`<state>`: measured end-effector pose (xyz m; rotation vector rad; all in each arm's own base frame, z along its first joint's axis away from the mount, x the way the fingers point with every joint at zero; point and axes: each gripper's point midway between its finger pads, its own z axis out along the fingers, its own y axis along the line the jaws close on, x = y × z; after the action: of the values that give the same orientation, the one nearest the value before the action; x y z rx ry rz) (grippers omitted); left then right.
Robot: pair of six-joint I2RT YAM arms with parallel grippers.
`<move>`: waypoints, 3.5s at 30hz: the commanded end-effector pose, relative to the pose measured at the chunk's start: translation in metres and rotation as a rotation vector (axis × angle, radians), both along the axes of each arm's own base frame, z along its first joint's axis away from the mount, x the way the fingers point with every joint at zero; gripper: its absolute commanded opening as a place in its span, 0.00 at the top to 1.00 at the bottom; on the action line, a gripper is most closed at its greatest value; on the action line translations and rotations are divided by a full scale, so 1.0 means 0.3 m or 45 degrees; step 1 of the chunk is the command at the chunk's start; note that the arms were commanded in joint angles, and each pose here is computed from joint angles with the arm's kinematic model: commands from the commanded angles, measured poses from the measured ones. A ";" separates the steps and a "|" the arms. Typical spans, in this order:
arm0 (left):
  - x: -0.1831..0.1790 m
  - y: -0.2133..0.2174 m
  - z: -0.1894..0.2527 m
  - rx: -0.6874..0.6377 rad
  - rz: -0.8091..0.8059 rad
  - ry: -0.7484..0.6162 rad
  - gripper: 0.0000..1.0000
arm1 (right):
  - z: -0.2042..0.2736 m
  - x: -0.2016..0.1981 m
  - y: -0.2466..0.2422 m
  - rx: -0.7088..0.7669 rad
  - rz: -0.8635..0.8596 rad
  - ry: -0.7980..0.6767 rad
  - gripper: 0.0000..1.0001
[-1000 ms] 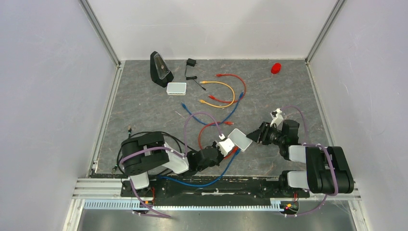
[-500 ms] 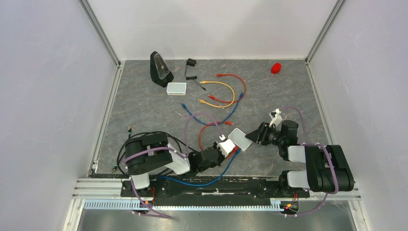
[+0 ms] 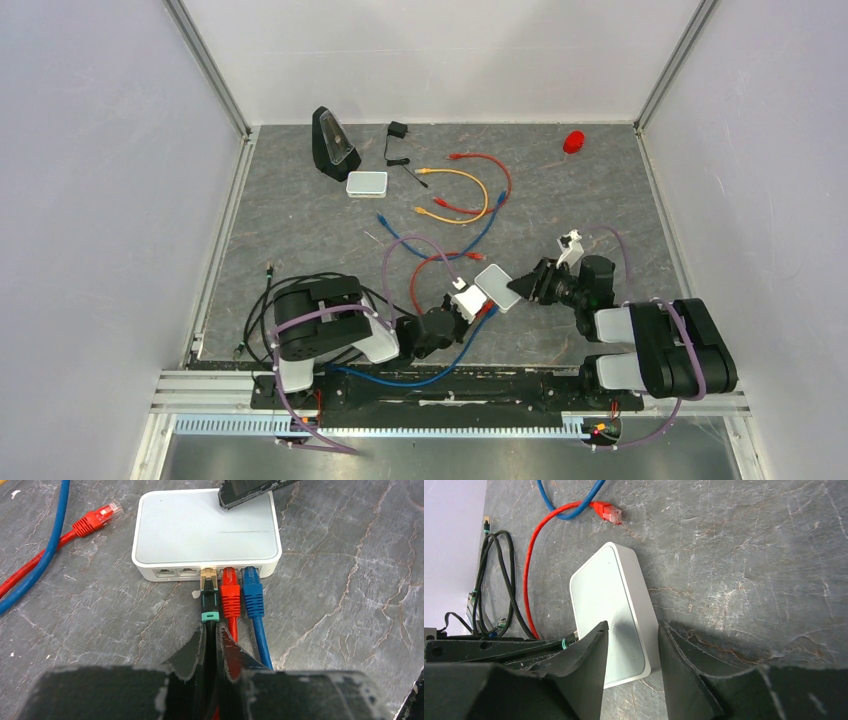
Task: Insert the plug into the switch port
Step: Insert the connector into the switch port.
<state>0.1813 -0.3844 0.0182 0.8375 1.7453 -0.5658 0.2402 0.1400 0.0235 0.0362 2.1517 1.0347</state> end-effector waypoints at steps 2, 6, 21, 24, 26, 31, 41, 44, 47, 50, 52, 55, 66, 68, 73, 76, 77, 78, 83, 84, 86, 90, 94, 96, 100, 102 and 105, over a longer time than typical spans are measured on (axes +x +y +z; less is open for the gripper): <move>0.002 -0.031 -0.014 -0.088 0.032 0.035 0.98 | -0.061 -0.119 0.048 0.054 0.076 0.173 0.58; 0.001 -0.029 -0.030 -0.090 0.030 0.030 0.98 | -0.079 -0.175 0.066 0.100 0.110 0.223 0.59; 0.020 -0.027 -0.018 -0.085 0.019 -0.060 0.98 | -0.129 -0.338 0.118 0.133 0.344 0.342 0.62; 0.032 -0.043 0.001 -0.091 0.017 -0.088 0.98 | -0.131 -0.373 0.137 0.140 0.400 0.364 0.63; 0.039 -0.055 0.014 -0.086 0.010 -0.114 0.98 | -0.126 -0.391 0.145 0.154 0.420 0.371 0.63; 0.075 -0.075 0.040 -0.092 -0.001 -0.142 0.98 | -0.139 -0.428 0.149 0.127 0.437 0.400 0.64; 0.116 -0.083 0.104 -0.115 -0.116 -0.108 0.98 | -0.153 -0.471 0.168 0.090 0.532 0.411 0.64; 0.110 -0.088 0.089 -0.066 -0.189 -0.121 0.98 | -0.150 -0.472 0.177 0.094 0.553 0.410 0.64; 0.096 -0.094 0.065 -0.048 -0.230 -0.115 0.98 | -0.138 -0.471 0.190 0.112 0.560 0.405 0.64; 0.091 -0.092 0.055 -0.058 -0.224 -0.095 0.98 | -0.121 -0.456 0.197 0.136 0.536 0.390 0.65; 0.093 -0.077 0.064 -0.065 -0.204 -0.098 0.98 | -0.106 -0.426 0.201 0.147 0.496 0.366 0.62; 0.093 -0.037 0.082 -0.053 -0.183 -0.127 0.98 | -0.071 -0.338 0.194 0.159 0.403 0.309 0.59; 0.058 0.015 0.128 -0.078 -0.235 -0.158 0.98 | 0.058 -0.027 0.091 0.018 0.291 0.099 0.42; 0.054 0.003 0.130 -0.084 -0.256 -0.149 0.98 | 0.053 -0.021 0.090 0.010 0.293 0.103 0.42; 0.063 -0.018 0.093 0.000 -0.269 -0.071 0.86 | 0.041 -0.017 0.078 -0.023 0.275 0.101 0.44; 0.059 -0.003 0.101 0.001 -0.285 -0.040 0.74 | 0.049 -0.003 0.068 -0.041 0.254 0.084 0.44; 0.059 0.006 0.108 -0.007 -0.286 -0.023 0.71 | 0.053 -0.001 0.067 -0.043 0.253 0.079 0.44; 0.064 0.021 0.108 -0.005 -0.281 0.003 0.68 | 0.060 0.005 0.066 -0.046 0.253 0.066 0.44; 0.063 0.079 0.121 0.065 -0.301 0.125 0.59 | 0.072 0.026 0.052 -0.099 0.256 0.027 0.43; 0.057 0.085 0.129 0.071 -0.316 0.130 0.59 | 0.067 0.028 0.051 -0.112 0.263 0.028 0.42; 0.051 0.096 0.133 0.084 -0.338 0.152 0.59 | 0.060 0.027 0.050 -0.118 0.270 0.031 0.43; 0.031 0.084 0.122 0.128 -0.411 0.176 0.61 | 0.054 0.026 0.050 -0.119 0.271 0.031 0.44; 0.011 0.060 0.094 0.148 -0.474 0.224 0.61 | 0.061 0.028 0.053 -0.116 0.282 0.019 0.44; 0.015 0.055 0.072 0.172 -0.477 0.238 0.63 | 0.056 0.029 0.051 -0.122 0.281 0.022 0.44; 0.035 0.056 0.036 0.209 -0.450 0.235 0.69 | 0.042 0.023 0.052 -0.119 0.288 0.038 0.46; 0.039 0.055 0.027 0.224 -0.449 0.235 0.72 | 0.039 0.024 0.053 -0.116 0.289 0.044 0.46; 0.042 0.060 0.022 0.240 -0.453 0.224 0.73 | 0.044 0.034 0.058 -0.103 0.288 0.039 0.47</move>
<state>0.1885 -0.3603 0.0196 1.2375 1.8907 -0.7472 0.2359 0.1556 0.0274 -0.2062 2.3097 1.0825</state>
